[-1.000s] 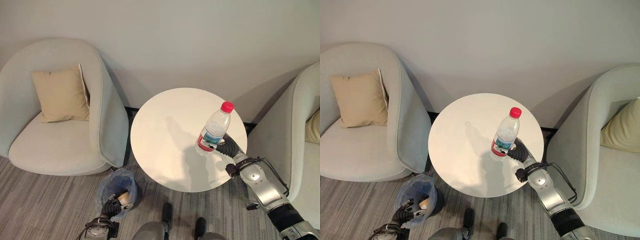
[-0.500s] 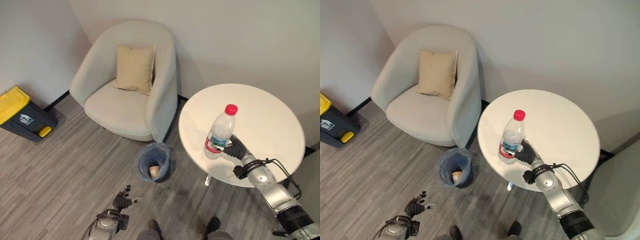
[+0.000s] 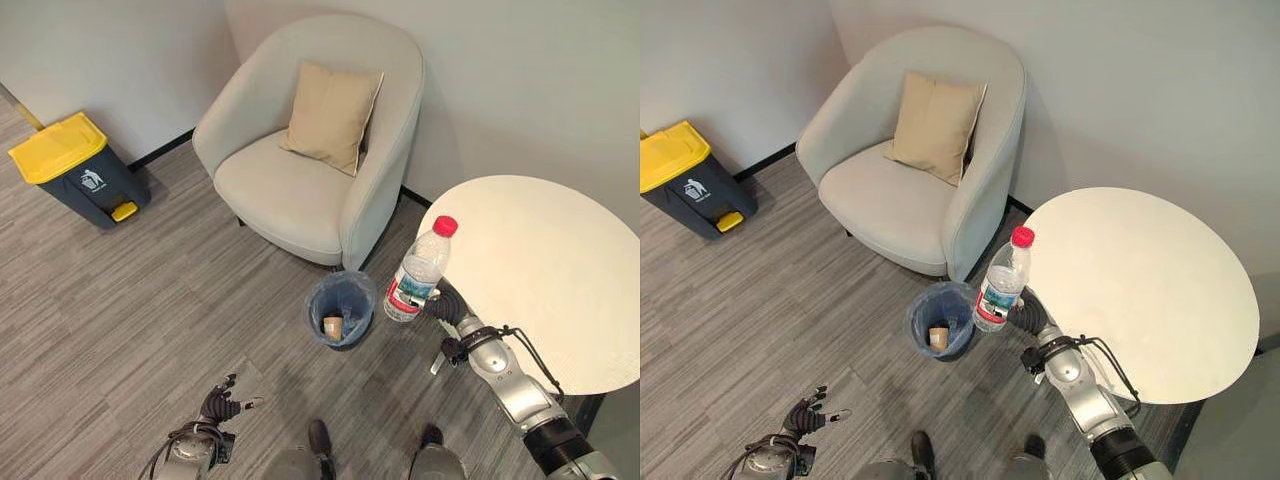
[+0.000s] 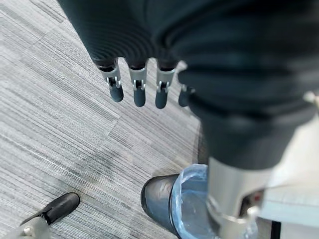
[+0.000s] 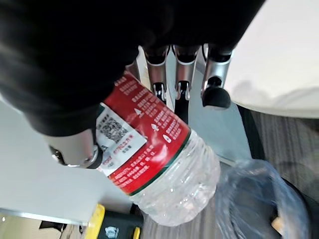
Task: Gather garbage on tea table into small bin, then transfer packed bag to large trash can.
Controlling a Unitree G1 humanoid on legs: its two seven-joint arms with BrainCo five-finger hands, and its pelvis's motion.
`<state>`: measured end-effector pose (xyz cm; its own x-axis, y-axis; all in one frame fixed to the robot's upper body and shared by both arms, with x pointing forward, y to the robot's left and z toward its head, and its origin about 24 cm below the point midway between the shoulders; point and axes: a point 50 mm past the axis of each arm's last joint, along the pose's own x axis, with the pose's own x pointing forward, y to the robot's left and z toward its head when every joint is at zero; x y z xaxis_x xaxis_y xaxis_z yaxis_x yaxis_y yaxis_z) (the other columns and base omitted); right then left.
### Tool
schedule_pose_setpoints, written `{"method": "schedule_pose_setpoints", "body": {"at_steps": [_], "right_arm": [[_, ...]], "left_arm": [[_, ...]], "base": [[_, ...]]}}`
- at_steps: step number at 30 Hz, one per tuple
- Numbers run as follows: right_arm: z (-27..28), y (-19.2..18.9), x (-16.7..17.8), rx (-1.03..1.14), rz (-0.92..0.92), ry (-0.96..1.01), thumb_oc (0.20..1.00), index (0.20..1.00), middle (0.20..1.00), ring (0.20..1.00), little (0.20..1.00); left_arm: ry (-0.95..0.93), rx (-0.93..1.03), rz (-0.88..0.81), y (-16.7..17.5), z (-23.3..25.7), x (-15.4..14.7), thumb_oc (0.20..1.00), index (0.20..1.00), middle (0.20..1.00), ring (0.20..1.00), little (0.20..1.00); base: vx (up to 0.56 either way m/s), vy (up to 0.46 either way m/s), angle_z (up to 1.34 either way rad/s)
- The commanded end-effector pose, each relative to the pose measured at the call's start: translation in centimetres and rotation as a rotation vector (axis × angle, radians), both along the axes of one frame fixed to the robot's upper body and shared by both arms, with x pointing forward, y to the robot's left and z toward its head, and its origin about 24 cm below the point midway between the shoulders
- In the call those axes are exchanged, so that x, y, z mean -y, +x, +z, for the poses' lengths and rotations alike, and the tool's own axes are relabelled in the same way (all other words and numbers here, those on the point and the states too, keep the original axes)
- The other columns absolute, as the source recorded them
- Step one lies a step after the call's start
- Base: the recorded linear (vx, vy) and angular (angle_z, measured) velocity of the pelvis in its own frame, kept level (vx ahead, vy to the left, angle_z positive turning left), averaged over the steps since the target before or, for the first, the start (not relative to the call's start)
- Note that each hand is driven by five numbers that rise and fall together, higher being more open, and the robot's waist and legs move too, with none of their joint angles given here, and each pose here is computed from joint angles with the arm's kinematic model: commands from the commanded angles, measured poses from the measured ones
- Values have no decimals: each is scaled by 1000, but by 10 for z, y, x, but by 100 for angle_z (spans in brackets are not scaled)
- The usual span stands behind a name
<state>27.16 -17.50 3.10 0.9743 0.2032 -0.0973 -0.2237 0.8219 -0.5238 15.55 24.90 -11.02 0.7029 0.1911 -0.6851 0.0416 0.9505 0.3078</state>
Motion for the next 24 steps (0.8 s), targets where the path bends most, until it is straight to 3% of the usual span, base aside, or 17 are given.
{"method": "schedule_pose_setpoints", "body": {"at_steps": [1,9,15,24], "right_arm": [[31,7,-4,146,52,23,200,200,200,200,200],[15,-8,13,77,28,-16,200,200,200,200,200],[18,-6,21,69,46,-90,200,200,200,200,200],[16,0,5,69,92,-88,200,200,200,200,200]], "left_arm": [[23,85,0,13,13,-6,1000,1000,1000,1000,1000],[13,55,-10,3,7,-3,1000,1000,1000,1000,1000],[5,60,-59,14,7,10,1000,1000,1000,1000,1000],[30,41,-67,6,5,5,1000,1000,1000,1000,1000]], "base": [[156,-57,26],[178,-148,71],[141,-148,35],[173,197,-16]]}}
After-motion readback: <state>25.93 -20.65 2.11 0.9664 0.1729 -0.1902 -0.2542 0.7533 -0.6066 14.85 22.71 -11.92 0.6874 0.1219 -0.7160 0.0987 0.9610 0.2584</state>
